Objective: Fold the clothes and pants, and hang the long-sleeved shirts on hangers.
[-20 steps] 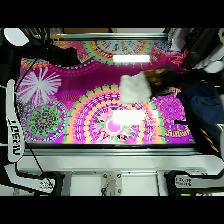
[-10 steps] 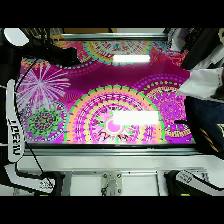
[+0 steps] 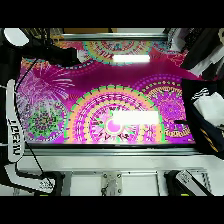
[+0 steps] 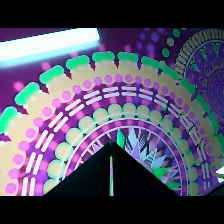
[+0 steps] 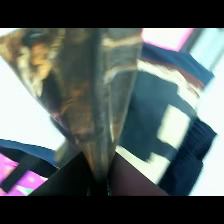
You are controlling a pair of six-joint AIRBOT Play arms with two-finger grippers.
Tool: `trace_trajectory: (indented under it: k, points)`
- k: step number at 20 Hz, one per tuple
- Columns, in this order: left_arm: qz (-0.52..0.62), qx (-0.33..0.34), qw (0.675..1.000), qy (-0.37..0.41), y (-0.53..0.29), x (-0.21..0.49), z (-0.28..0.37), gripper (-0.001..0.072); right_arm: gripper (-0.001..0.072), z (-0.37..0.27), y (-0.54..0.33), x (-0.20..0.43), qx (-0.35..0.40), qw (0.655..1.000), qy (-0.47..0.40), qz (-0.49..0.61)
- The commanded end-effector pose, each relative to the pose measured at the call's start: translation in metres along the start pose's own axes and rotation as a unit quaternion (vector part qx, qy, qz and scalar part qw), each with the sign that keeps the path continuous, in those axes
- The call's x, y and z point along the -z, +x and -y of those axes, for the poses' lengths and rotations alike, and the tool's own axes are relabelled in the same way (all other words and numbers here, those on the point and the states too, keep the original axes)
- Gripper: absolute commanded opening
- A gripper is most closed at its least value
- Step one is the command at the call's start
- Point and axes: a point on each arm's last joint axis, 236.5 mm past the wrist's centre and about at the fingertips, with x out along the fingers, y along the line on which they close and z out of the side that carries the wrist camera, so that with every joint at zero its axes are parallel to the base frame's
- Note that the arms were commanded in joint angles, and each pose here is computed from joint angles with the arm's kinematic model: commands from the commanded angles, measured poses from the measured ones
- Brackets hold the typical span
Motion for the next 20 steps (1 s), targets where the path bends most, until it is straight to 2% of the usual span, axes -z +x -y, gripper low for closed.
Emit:
trace_trajectory:
  k: [1,5,6,7,8,9,10,13,17,20]
  points:
    - [0.000,0.000,1.000,0.002,0.000,0.000,0.000,0.0008,0.0009,0.024,0.010,0.039,0.040,0.998,0.019,-0.035]
    - [0.000,0.000,1.000,0.009,0.000,0.000,0.000,0.0009,0.0017,0.032,0.012,0.064,0.056,0.995,0.028,-0.079]
    - [0.000,0.000,1.000,0.009,0.000,0.000,0.000,0.0009,0.0212,0.032,0.012,0.066,0.057,0.995,0.027,-0.083]
    - [0.000,0.000,1.000,0.010,0.000,0.000,0.000,0.0009,0.0597,0.033,0.011,0.066,0.058,0.995,0.020,-0.084]
    - [0.000,0.000,1.000,0.011,0.000,0.000,0.000,0.0009,0.0709,0.036,0.009,0.062,0.063,0.995,0.001,-0.079]
    - [0.001,0.000,1.000,0.011,0.000,0.000,0.000,0.0008,0.0708,0.021,-0.023,0.014,0.043,0.997,-0.062,0.006]
    - [0.000,0.000,1.000,0.011,-0.001,0.000,0.000,0.0008,0.0709,0.000,-0.040,-0.007,0.012,0.995,-0.078,0.055]
    - [0.022,-0.001,1.000,0.005,-0.003,0.004,0.006,0.0008,0.0708,-0.093,-0.089,-0.023,-0.109,0.970,-0.168,0.138]
    - [0.030,-0.011,0.999,-0.029,0.008,0.050,-0.001,0.0009,0.0709,-0.225,-0.119,0.060,-0.279,0.907,-0.303,0.091]
    - [0.012,-0.017,0.999,-0.048,0.015,0.086,-0.007,0.0009,0.0709,-0.284,-0.131,0.130,-0.334,0.856,-0.392,0.052]
